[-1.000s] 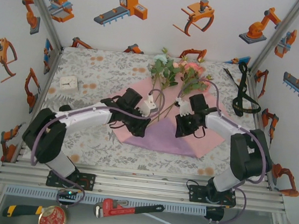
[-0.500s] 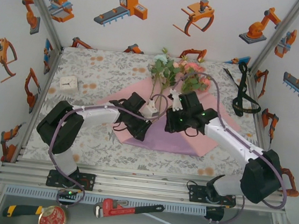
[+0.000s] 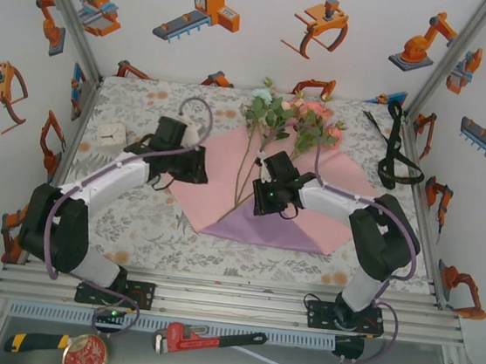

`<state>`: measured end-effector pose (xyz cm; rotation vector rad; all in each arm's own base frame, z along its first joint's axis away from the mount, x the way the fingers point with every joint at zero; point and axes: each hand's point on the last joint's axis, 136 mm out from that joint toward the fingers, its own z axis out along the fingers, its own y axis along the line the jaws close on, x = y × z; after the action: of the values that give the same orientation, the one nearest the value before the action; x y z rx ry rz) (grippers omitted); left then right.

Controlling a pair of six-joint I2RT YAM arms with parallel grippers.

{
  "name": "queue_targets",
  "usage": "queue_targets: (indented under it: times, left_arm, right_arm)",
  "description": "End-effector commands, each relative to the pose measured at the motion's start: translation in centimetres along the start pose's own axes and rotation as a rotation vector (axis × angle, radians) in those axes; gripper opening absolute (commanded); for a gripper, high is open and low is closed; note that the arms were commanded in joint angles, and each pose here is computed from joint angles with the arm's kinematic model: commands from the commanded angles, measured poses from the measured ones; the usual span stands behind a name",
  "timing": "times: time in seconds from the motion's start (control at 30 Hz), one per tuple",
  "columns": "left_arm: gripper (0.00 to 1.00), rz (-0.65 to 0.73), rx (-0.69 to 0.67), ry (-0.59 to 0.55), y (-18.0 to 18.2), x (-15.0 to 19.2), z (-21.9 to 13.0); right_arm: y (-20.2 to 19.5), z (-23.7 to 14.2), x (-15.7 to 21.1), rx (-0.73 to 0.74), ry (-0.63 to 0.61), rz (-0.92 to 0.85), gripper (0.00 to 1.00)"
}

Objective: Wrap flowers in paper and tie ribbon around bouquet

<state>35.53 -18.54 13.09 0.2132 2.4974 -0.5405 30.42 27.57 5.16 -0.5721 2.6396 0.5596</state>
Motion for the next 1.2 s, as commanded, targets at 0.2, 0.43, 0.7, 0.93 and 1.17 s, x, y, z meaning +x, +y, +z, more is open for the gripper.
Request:
queue_targets:
  times: [0.2,0.43,0.7,0.93,1.17]
  left_arm:
    - [0.51,-0.618,-0.244,0.035,12.7,-0.6,1.9]
    - [0.47,-0.251,0.273,0.157,-0.8,-1.8,3.1]
    - [0.36,0.081,0.404,0.385,-9.1,5.7,5.9]
    - [0.33,0.119,0.435,0.457,-10.7,7.1,9.4]
    - [0.2,0.133,0.411,0.487,-10.2,8.4,10.8]
  right_arm:
    - [1.5,-1.1,-2.3,-0.063,-0.094,-0.012,0.36]
    - [3.4,-4.6,-3.2,-0.14,-0.168,-0.068,0.38]
    - [1.4,-5.0,-1.1,-0.082,-0.164,-0.008,0.38]
    - [2.0,-4.9,0.4,-0.133,-0.138,-0.005,0.38]
    - [2.3,-4.5,0.8,-0.163,-0.133,0.002,0.38]
